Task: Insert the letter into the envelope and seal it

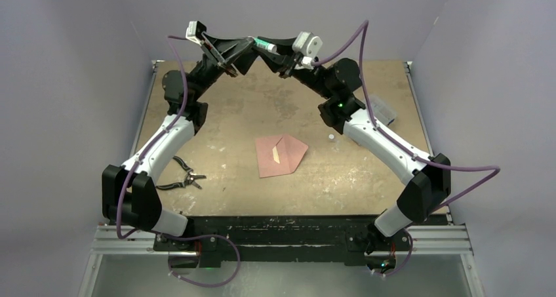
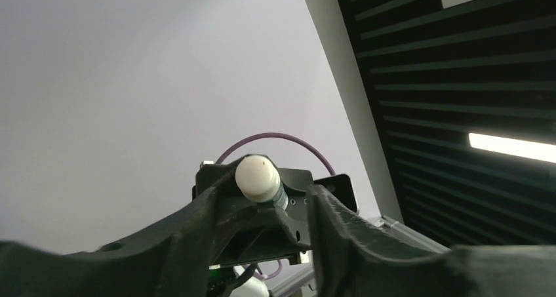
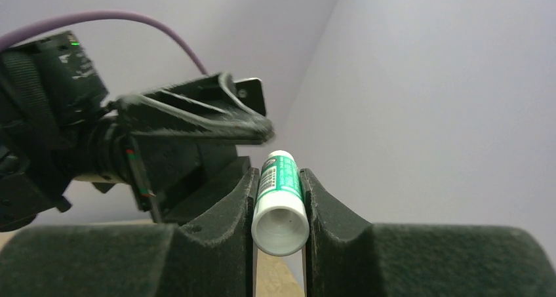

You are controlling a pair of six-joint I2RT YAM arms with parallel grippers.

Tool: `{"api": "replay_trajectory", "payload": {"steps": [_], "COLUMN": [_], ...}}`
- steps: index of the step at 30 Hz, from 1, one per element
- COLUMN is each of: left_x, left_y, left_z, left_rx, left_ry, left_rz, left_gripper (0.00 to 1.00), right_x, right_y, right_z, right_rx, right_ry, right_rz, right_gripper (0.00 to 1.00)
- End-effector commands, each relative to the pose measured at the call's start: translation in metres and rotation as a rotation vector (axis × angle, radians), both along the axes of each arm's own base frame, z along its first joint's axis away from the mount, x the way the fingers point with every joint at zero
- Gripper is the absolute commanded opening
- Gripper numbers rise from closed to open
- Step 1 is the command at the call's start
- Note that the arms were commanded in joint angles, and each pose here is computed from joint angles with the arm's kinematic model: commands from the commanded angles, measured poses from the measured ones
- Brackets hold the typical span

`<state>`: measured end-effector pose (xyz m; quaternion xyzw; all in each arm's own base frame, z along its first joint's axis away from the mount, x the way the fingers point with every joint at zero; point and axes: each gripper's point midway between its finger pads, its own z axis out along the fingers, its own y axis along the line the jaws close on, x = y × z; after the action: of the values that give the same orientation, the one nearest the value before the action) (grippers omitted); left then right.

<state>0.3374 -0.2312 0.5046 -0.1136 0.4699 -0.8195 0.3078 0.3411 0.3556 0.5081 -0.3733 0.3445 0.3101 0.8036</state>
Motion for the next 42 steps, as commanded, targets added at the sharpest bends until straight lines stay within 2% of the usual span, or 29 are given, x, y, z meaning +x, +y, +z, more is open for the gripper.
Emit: {"api": "replay_trajectory", "payload": {"steps": [1,3,6,7,8,11,13,16,18,22,30,34,39,42], "left_x": [-0.012,-0.009,-0.008,-0.008,-0.005,0.003,0.013,0.021,0.022,0.023,0.032,0.032,0.022,0.016], "left_y": [0.002,0.001,-0.001,0.0,0.001,0.006,0.018,0.048,0.056,0.05,0.014,0.002,-0.007,-0.011], "left_z": [0.003,-0.009,-0.03,-0.037,-0.049,-0.095,-0.133,-0.198,-0.232,-0.289,-0.364,-0.397,-0.429,-0.442], "left_rx": [0.067,0.1,0.16,0.19,0.243,0.466,0.685,0.979,1.084,1.147,1.166,1.214,1.254,1.266], "left_ry": [-0.079,-0.069,-0.055,-0.061,-0.048,-0.015,-0.018,0.098,0.124,0.186,0.266,0.288,0.316,0.331], "left_rz": [0.057,0.071,0.078,0.087,0.102,0.17,0.276,0.392,0.39,0.287,0.071,0.014,-0.047,-0.071], "left_gripper": [0.57,0.67,0.72,0.78,0.78,0.73,0.64,0.53,0.52,0.51,0.28,0.25,0.17,0.14], "right_x": [-0.001,0.001,0.012,0.017,0.022,0.033,0.029,0.026,0.015,-0.001,-0.035,-0.045,-0.035,-0.037], "right_y": [-0.028,-0.034,-0.041,-0.041,-0.042,-0.042,-0.039,-0.041,-0.046,-0.052,-0.022,-0.008,-0.017,-0.018], "right_z": [0.042,0.043,0.032,0.023,0.01,-0.042,-0.095,-0.191,-0.234,-0.278,-0.347,-0.361,-0.39,-0.399], "right_rx": [0.127,0.167,0.198,0.189,0.168,0.094,0.002,-0.172,-0.192,-0.199,-0.339,-0.339,-0.316,-0.332], "right_ry": [0.041,0.11,0.269,0.327,0.389,0.587,0.737,0.951,1.037,1.114,1.257,1.309,1.428,1.456], "right_rz": [-0.077,-0.088,-0.12,-0.139,-0.163,-0.224,-0.23,-0.295,-0.305,-0.333,-0.319,-0.324,-0.508,-0.541], "right_gripper": [0.0,0.0,0.0,0.0,0.0,0.0,0.0,0.0,0.0,0.0,0.0,0.0,0.0,0.0]}}
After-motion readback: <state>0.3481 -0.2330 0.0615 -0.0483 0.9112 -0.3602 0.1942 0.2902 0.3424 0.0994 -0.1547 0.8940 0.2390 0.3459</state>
